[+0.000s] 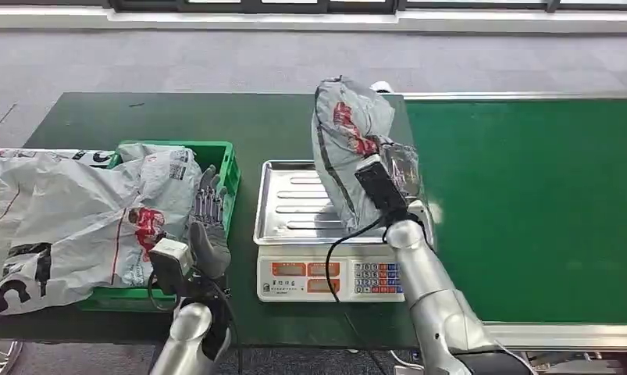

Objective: Moved the parcel from conveyor to table for the left to box.

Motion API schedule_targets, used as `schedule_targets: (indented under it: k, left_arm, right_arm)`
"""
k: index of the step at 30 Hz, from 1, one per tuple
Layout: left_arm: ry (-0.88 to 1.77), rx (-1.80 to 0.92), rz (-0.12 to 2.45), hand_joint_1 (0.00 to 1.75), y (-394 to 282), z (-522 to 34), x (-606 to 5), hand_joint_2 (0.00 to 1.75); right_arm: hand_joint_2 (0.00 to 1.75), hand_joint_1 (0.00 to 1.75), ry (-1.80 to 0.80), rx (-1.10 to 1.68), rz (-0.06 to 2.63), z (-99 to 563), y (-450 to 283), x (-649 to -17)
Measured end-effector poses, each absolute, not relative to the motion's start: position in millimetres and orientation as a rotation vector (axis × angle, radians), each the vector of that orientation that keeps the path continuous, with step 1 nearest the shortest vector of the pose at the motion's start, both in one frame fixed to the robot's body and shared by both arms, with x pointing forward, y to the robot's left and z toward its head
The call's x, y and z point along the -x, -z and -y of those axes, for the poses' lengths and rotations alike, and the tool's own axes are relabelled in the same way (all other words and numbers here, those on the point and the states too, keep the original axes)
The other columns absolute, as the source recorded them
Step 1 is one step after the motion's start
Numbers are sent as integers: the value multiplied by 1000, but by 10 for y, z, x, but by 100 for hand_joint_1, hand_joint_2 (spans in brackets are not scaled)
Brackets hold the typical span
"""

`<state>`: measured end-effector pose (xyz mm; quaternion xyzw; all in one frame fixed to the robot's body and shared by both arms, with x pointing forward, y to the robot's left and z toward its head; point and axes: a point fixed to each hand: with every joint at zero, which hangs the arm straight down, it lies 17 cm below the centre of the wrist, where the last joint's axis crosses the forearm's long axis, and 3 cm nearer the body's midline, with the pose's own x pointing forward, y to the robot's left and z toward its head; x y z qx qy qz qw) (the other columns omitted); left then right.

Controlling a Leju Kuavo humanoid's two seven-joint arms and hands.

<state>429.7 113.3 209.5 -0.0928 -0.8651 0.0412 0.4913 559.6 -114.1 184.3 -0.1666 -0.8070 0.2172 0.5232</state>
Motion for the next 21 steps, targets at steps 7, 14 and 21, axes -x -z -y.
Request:
schedule_targets:
  k: [7,14,21]
  left_arm:
    - [-108,232,2099,0,-2088,-1126,-4339,0]
    - [-104,230,2093,0,-2070,-1108,-4355,0]
    - [-89,232,2084,0,-2033,-1065,-4358,0]
  right_arm:
    - [175,175,-590,201,1961,515,-1955,-5475]
    - [175,0,-579,257,1926,472,-1926,-5481]
    - [175,0,-547,281,1926,561,-1895,-5488]
